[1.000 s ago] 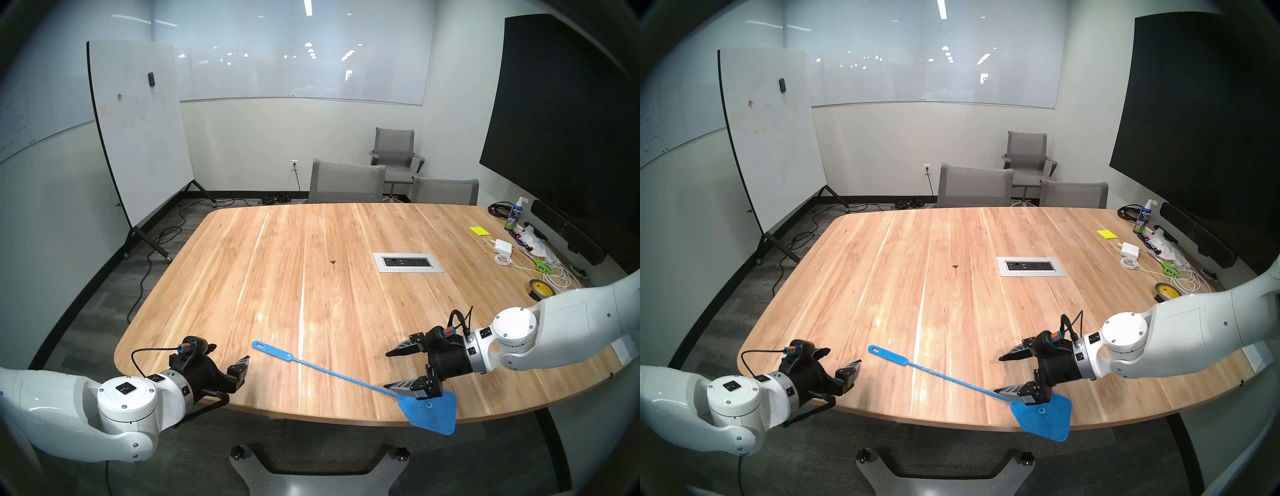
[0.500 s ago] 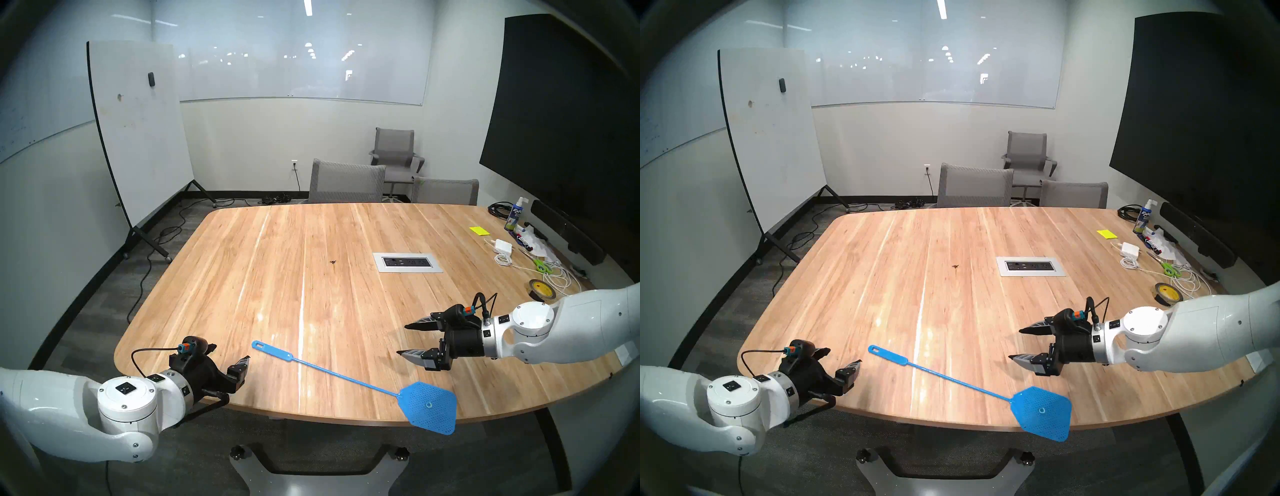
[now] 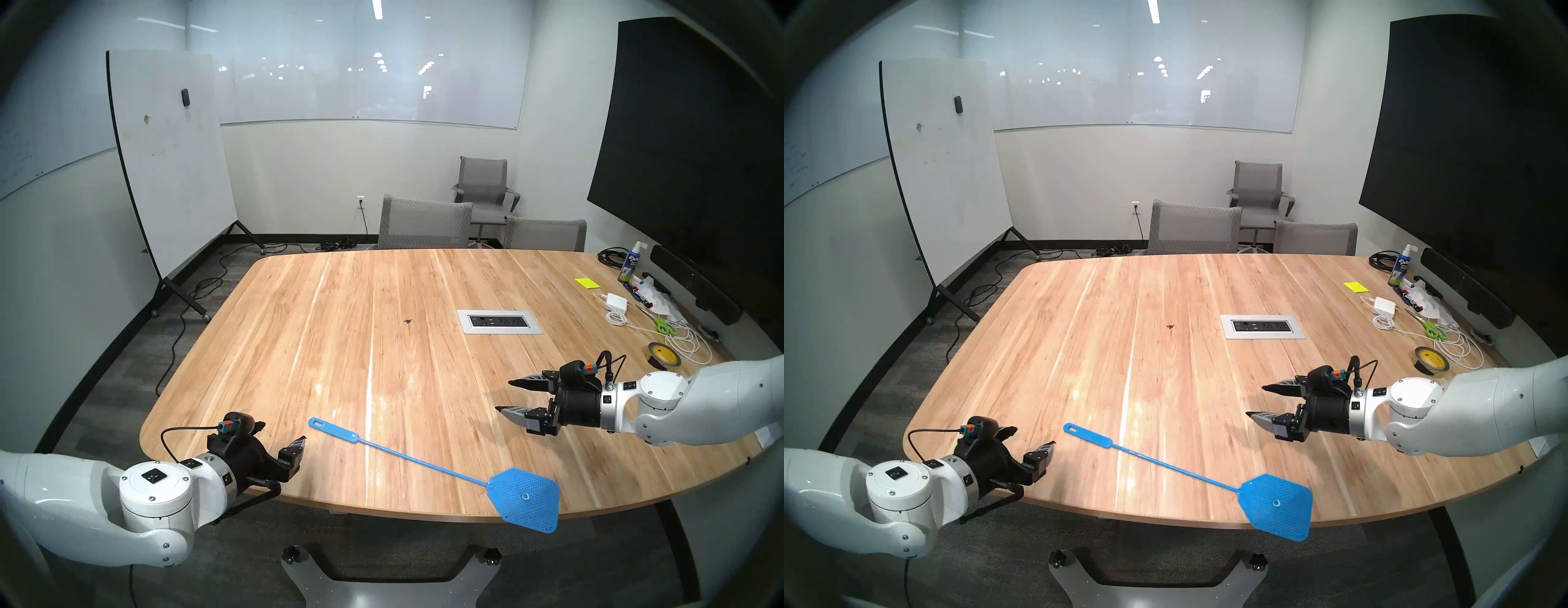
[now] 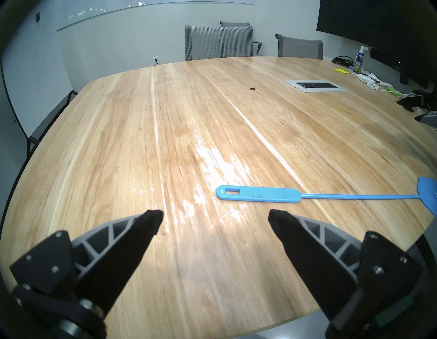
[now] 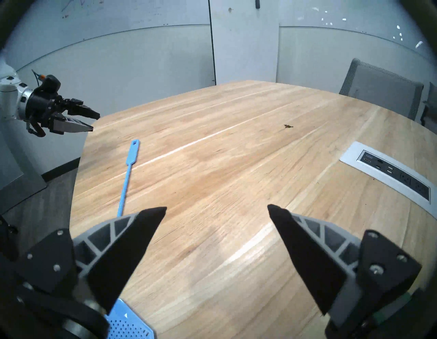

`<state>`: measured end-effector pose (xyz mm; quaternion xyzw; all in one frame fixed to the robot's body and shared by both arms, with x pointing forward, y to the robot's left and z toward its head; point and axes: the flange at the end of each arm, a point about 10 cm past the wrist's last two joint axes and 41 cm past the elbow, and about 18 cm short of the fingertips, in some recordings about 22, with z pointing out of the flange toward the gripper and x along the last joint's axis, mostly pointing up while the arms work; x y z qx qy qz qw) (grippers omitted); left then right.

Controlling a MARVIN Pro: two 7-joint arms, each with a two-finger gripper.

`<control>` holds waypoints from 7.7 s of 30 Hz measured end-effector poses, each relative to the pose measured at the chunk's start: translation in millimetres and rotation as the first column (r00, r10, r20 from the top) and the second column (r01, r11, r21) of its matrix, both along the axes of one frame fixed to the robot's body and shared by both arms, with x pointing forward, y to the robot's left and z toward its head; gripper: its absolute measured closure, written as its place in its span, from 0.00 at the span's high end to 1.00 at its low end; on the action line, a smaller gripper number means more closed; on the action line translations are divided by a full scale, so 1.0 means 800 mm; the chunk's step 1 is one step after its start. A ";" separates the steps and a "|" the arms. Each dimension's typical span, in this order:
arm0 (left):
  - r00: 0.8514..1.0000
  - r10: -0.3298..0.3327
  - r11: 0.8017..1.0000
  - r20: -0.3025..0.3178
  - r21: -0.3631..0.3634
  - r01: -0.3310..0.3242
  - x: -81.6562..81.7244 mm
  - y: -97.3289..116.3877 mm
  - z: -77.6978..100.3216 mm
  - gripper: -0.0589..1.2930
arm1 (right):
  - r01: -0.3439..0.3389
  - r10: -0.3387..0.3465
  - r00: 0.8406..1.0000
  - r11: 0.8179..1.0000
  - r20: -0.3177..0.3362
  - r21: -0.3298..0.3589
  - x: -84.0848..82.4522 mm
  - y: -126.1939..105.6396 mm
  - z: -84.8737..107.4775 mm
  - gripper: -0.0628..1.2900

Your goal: Swat a bug on table

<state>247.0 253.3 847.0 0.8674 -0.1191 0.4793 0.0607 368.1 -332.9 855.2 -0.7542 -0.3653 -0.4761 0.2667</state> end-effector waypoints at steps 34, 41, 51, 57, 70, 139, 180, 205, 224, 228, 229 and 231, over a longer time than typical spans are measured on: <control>1.000 0.000 1.000 0.000 0.000 0.000 0.000 0.000 0.000 0.94 | 0.030 -0.031 0.999 0.999 0.034 0.012 -0.001 0.003 -0.006 0.94; 1.000 0.000 1.000 0.000 0.000 0.000 0.000 0.000 0.000 0.94 | 0.093 -0.092 0.994 0.996 0.058 -0.015 0.004 0.007 -0.007 0.94; 1.000 0.000 1.000 0.000 0.000 0.000 0.000 0.000 0.000 0.94 | 0.145 -0.144 0.987 0.989 0.070 -0.021 0.008 0.014 -0.009 0.94; 1.000 0.000 1.000 0.000 0.000 0.000 0.000 0.000 0.000 0.94 | 0.159 -0.158 0.985 0.987 0.071 -0.020 0.008 0.015 -0.009 0.94; 1.000 -0.003 1.000 0.000 0.000 0.003 0.002 0.000 0.001 0.94 | 0.169 -0.167 0.983 0.985 0.072 -0.020 0.009 0.014 -0.010 0.94; 0.800 -0.559 0.771 -0.218 0.216 0.599 0.118 -0.066 -0.010 0.94 | 0.169 -0.167 0.984 0.985 0.069 -0.020 0.008 0.014 -0.011 0.94; 0.751 -0.614 0.739 -0.243 0.157 0.655 0.168 -0.059 -0.050 0.92 | 0.169 -0.167 0.984 0.985 0.069 -0.019 0.008 0.014 -0.011 0.94; 0.706 -0.659 0.696 -0.258 0.146 0.703 0.148 -0.071 -0.053 0.49 | 0.168 -0.167 0.984 0.986 0.069 -0.019 0.008 0.014 -0.011 0.94; 0.683 -0.676 0.667 -0.278 0.163 0.727 0.137 -0.069 -0.052 0.57 | 0.168 -0.167 0.984 0.986 0.068 -0.019 0.008 0.014 -0.011 0.94; 0.680 -0.678 0.663 -0.280 0.167 0.730 0.136 -0.068 -0.052 0.48 | 0.169 -0.167 0.984 0.986 0.068 -0.019 0.008 0.014 -0.011 0.94; 0.680 -0.678 0.662 -0.280 0.168 0.730 0.135 -0.068 -0.052 0.45 | 0.169 -0.167 0.984 0.986 0.068 -0.019 0.008 0.014 -0.011 0.94; 0.679 -0.678 0.662 -0.281 0.169 0.730 0.135 -0.067 -0.052 0.44 | 0.169 -0.167 0.984 0.986 0.068 -0.019 0.008 0.014 -0.011 0.94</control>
